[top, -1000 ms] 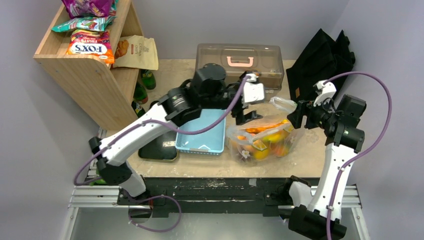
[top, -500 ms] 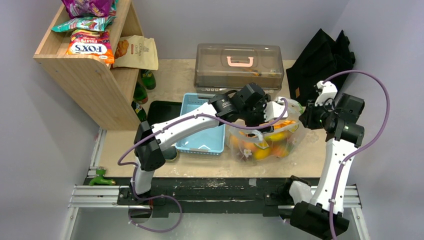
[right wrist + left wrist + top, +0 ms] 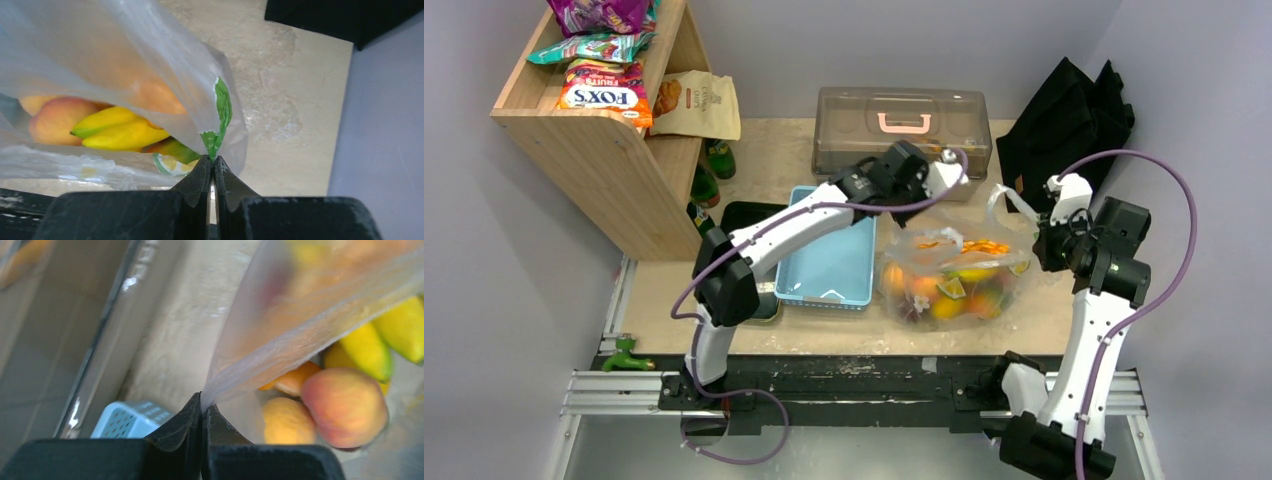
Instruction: Untie the knot of the grocery bags and take out the mixed food
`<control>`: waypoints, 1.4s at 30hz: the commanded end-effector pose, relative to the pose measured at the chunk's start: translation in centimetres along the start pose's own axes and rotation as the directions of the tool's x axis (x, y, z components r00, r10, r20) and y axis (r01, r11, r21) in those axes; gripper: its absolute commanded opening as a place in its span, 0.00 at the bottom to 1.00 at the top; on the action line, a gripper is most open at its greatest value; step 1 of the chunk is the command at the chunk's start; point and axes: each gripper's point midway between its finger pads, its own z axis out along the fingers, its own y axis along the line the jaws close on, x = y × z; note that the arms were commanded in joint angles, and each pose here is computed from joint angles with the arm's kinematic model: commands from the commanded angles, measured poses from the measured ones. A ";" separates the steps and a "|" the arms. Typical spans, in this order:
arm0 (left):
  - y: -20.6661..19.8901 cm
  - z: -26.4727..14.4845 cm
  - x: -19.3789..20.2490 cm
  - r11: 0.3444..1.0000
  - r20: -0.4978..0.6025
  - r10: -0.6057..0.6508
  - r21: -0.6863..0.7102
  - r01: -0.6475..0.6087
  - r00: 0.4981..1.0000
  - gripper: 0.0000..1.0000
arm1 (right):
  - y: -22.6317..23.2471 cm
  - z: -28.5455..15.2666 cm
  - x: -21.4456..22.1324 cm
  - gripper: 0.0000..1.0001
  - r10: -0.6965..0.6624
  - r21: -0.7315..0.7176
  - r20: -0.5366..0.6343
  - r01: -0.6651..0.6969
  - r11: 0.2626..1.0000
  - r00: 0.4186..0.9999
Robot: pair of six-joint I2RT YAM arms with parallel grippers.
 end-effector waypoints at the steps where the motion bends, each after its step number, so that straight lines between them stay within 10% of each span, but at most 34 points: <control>1: 8.8 -7.2 -4.1 0.945 0.240 -0.194 -0.216 0.247 0.951 0.00 | -2.1 -0.9 1.5 0.00 -0.099 0.120 -0.053 0.105 0.987 0.994; 8: 9.7 -7.5 -4.2 0.957 0.300 -0.200 -0.145 0.251 0.933 0.00 | -2.5 -0.6 1.8 0.00 -0.115 0.120 -0.064 0.122 0.985 0.991; 15: 4.7 -6.7 -6.9 0.982 0.340 -0.183 0.110 0.155 0.922 0.00 | 2.7 -1.5 0.4 0.00 -0.128 -0.197 -0.032 0.119 0.973 0.991; 19: 3.5 -8.0 -9.0 0.974 0.362 -0.177 0.196 0.111 0.915 0.59 | 4.6 -2.8 -2.0 0.76 -0.112 -0.294 0.048 0.122 0.948 0.993; 25: 1.1 -14.6 -10.8 0.968 0.449 -0.091 0.248 -0.026 0.889 0.98 | 5.9 -4.7 -5.7 0.98 -0.118 -0.317 0.201 0.178 0.932 0.972; 33: -6.3 -14.7 -9.6 0.918 0.393 0.143 0.290 -0.270 0.908 0.91 | 4.2 -2.9 -14.4 0.91 -0.007 -0.293 0.415 0.141 0.945 0.910; 42: -10.4 -11.4 -3.5 0.865 0.185 0.266 0.387 -0.319 0.946 0.57 | 6.3 3.2 -15.6 0.99 -0.159 -0.266 0.319 0.249 0.931 0.934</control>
